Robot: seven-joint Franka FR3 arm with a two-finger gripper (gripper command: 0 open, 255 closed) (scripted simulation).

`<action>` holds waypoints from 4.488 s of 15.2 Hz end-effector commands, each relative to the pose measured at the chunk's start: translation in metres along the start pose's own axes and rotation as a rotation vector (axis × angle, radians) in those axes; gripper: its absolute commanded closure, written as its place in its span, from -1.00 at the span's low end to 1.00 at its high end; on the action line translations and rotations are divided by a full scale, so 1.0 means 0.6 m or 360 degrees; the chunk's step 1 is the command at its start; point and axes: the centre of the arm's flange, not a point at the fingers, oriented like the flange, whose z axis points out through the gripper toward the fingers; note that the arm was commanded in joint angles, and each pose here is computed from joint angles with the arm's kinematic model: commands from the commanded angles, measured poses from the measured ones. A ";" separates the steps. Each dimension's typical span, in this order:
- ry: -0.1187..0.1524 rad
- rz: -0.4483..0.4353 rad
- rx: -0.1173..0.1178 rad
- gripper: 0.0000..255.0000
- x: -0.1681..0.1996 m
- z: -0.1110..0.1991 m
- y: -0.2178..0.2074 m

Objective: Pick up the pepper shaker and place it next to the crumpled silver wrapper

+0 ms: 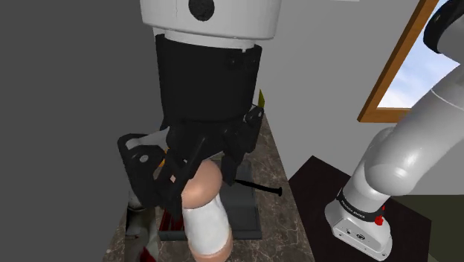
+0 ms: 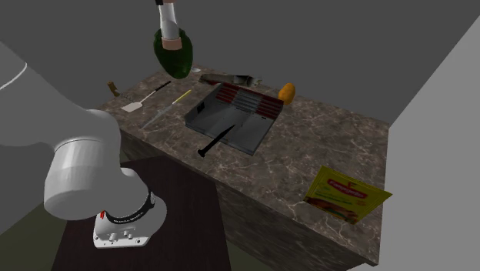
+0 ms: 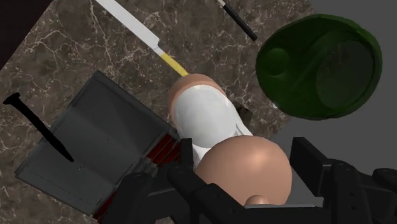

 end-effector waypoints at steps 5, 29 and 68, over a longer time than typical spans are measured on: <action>0.0002 0.0007 0.0006 1.00 -0.041 0.011 -0.122; 0.0002 0.0007 0.0006 1.00 -0.053 0.208 -0.143; 0.0002 0.0007 0.0006 -1.00 -0.049 0.433 -0.118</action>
